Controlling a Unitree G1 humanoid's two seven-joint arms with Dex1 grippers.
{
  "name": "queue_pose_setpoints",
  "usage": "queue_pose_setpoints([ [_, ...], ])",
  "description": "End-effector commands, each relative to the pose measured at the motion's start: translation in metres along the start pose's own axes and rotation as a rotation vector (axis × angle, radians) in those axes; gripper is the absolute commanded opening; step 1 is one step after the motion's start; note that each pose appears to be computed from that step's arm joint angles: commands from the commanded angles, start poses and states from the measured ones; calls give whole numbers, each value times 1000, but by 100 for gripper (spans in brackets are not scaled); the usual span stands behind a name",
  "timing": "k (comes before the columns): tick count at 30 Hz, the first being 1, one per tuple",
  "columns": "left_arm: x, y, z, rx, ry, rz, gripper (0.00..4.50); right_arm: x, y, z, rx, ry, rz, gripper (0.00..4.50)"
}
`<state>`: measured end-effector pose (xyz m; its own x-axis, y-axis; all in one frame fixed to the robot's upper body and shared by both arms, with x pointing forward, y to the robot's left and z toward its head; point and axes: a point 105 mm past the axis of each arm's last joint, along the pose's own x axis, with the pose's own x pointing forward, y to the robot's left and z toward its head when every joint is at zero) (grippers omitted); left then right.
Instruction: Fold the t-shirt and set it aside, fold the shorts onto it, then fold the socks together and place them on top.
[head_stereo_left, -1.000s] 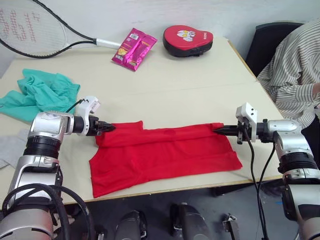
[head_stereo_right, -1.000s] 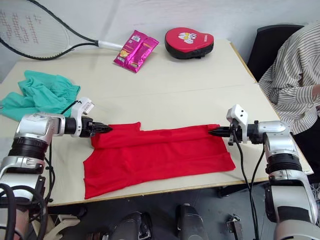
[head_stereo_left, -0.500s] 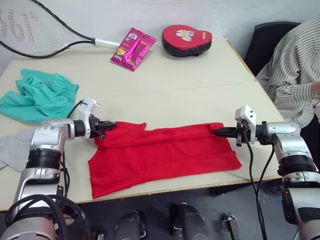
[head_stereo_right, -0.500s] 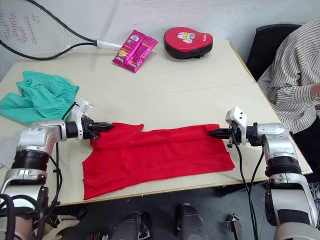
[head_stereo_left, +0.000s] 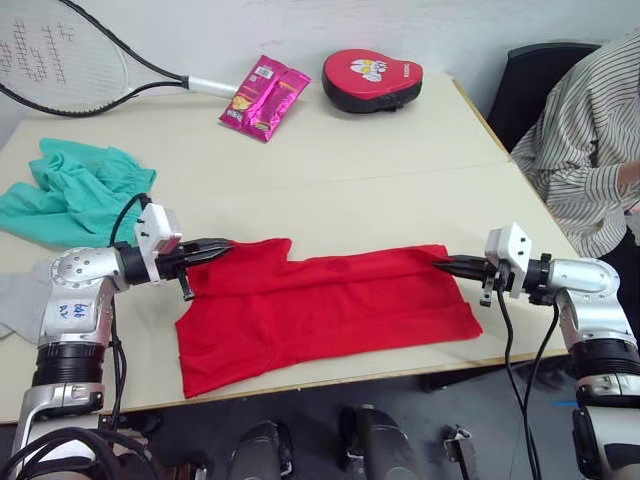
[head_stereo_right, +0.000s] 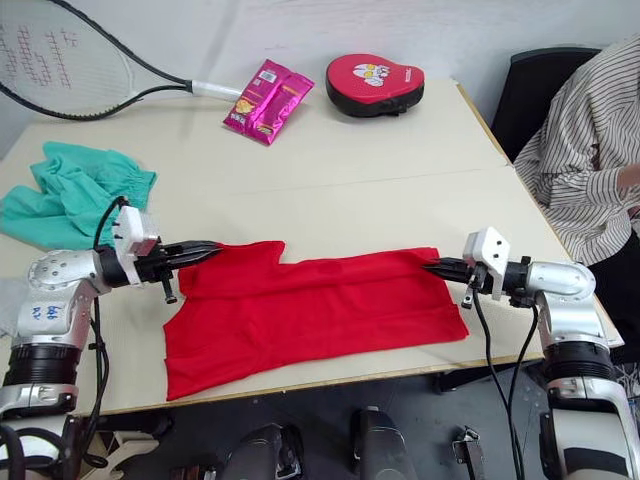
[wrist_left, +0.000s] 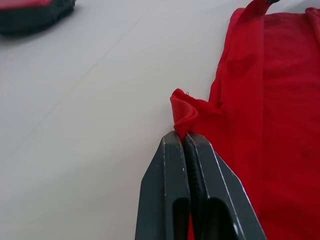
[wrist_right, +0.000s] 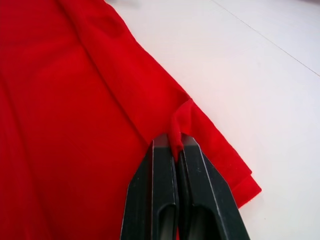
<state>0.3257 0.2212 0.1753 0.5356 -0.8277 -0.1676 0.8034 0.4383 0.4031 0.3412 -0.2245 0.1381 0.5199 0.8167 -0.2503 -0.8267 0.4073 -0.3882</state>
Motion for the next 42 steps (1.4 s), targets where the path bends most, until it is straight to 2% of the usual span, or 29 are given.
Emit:
queue_pose_setpoints([
  [1,-10,-5,15,106,-22,-18,5,-13,-8,13,-64,-25,-42,0],
  [8,-23,-35,12,269,51,-148,5,-18,8,11,-180,17,48,0],
  [14,-39,-53,-4,342,119,-207,5,-23,13,1,-306,40,29,0],
  [18,-47,-60,-15,366,156,-222,5,-25,14,-6,-392,53,9,0],
  [22,-53,-57,-20,375,177,-195,5,-29,15,-12,-450,62,-5,0],
  [30,-62,-57,-26,234,198,-157,5,-33,18,-16,-539,66,5,0],
  [34,-67,-65,-30,160,222,-176,5,-35,19,-22,-509,79,5,0],
  [38,-69,-68,-26,9,213,-161,5,-33,23,-24,-475,78,29,0],
  [42,-73,-76,-30,11,261,-200,5,-35,25,-29,-432,100,45,0],
])
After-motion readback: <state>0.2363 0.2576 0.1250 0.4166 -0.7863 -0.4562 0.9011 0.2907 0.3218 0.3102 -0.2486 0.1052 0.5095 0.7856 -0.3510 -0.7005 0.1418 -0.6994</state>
